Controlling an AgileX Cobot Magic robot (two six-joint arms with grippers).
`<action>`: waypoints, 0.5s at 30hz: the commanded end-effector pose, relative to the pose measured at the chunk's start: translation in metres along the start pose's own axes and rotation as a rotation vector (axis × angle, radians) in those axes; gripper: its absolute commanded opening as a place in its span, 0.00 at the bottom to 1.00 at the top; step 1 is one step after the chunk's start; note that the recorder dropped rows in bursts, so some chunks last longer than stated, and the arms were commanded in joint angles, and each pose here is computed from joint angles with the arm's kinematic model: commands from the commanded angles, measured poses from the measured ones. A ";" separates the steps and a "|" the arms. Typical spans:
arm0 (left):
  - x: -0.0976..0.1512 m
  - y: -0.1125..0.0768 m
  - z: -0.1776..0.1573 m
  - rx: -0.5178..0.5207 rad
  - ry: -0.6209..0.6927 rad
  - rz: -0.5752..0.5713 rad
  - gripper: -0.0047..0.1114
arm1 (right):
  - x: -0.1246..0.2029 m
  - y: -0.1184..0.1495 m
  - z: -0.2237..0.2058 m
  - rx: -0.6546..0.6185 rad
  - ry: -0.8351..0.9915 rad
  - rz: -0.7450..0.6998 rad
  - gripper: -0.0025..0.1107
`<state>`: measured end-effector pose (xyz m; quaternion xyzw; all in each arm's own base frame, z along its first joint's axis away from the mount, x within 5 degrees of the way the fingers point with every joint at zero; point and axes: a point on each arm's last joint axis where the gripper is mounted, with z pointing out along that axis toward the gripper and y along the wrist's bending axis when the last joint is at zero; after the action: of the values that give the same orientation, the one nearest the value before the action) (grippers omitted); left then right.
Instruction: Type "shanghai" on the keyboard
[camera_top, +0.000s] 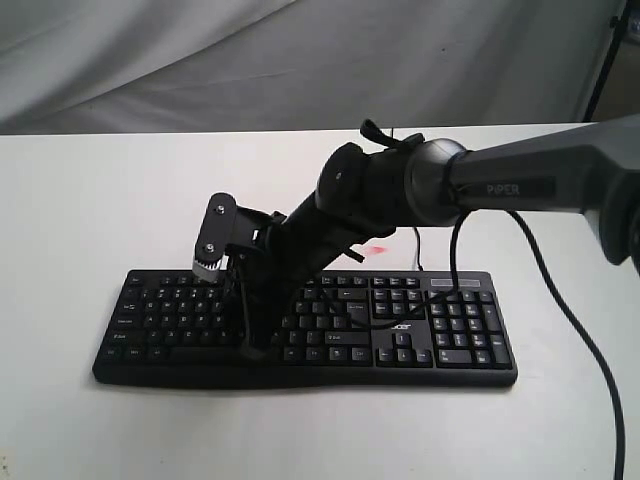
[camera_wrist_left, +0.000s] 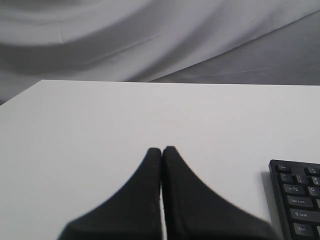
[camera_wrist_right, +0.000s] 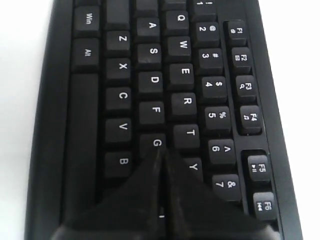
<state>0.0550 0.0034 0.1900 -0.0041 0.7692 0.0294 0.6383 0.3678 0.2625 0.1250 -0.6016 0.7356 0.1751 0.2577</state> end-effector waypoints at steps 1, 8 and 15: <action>0.001 0.000 0.000 0.004 -0.006 -0.001 0.05 | 0.002 0.000 -0.001 -0.008 0.002 -0.005 0.02; 0.001 0.000 0.000 0.004 -0.006 -0.001 0.05 | 0.004 0.000 0.003 -0.013 0.004 -0.003 0.02; 0.001 0.000 0.000 0.004 -0.006 -0.001 0.05 | 0.010 0.000 0.008 -0.030 0.011 0.003 0.02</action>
<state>0.0550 0.0034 0.1900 -0.0041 0.7692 0.0294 0.6383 0.3681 0.2628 0.1147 -0.6010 0.7369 0.1818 0.2506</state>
